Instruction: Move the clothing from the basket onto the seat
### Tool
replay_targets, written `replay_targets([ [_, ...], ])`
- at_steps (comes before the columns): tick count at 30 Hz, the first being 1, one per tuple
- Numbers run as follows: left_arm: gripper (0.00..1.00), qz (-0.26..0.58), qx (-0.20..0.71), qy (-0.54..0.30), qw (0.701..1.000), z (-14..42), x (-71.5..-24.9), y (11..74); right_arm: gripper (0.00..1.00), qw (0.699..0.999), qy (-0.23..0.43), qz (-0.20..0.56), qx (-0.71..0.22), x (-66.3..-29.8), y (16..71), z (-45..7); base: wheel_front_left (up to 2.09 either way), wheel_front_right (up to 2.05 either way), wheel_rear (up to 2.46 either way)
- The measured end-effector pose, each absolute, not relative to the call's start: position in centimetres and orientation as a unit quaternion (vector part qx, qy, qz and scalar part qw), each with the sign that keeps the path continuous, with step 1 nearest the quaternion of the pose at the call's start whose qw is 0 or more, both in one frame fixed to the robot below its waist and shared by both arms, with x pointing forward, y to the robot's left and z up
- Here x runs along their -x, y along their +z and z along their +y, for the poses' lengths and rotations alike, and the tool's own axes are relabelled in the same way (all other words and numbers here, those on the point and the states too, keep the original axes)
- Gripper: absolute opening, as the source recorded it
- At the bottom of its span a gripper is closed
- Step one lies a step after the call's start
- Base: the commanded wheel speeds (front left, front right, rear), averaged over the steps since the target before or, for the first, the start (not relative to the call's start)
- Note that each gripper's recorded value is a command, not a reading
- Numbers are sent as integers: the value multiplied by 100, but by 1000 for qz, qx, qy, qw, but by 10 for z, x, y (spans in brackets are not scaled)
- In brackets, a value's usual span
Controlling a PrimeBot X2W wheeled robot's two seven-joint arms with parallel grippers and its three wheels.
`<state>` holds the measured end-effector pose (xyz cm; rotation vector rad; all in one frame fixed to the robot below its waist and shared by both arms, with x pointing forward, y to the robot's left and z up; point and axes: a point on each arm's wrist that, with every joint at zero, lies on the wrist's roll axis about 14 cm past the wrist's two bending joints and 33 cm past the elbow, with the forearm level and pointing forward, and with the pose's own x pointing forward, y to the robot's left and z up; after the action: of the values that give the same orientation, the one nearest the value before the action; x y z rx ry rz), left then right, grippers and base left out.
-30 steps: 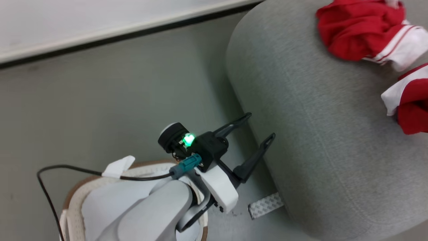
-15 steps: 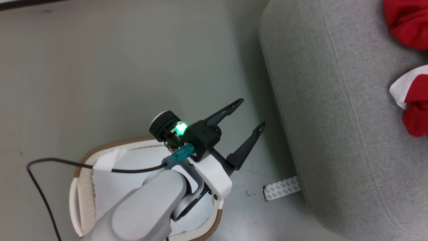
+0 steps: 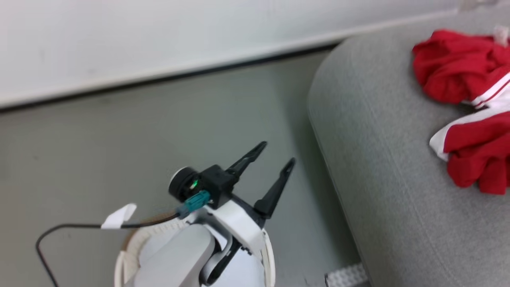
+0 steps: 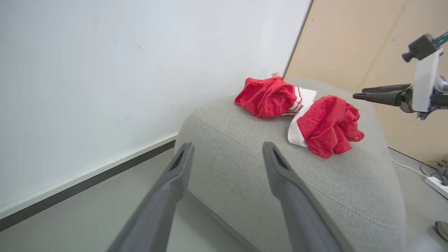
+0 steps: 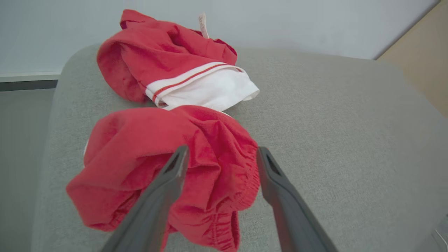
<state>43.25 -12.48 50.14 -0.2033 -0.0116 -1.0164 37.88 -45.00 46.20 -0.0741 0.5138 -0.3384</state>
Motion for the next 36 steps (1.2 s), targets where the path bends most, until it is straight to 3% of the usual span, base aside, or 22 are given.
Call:
replay_targets([
  [4,100,-31,88,-454,886,-106,-427,528,100,966,-137,212,61,-376,506,-446,0,0,0],
  [13,100,-102,73,-335,934,-27,-430,587,100,996,-43,2,74,-397,624,-392,0,0,0],
  [19,100,-132,71,-218,964,52,-430,604,100,995,-2,-89,34,-413,651,-351,0,0,0],
  [26,100,-126,85,-113,982,118,-410,591,100,993,43,-109,-29,-411,616,-288,0,0,0],
  [36,100,-103,118,-24,987,165,-389,559,100,989,77,-89,-92,-372,552,-201,0,0,0],
])
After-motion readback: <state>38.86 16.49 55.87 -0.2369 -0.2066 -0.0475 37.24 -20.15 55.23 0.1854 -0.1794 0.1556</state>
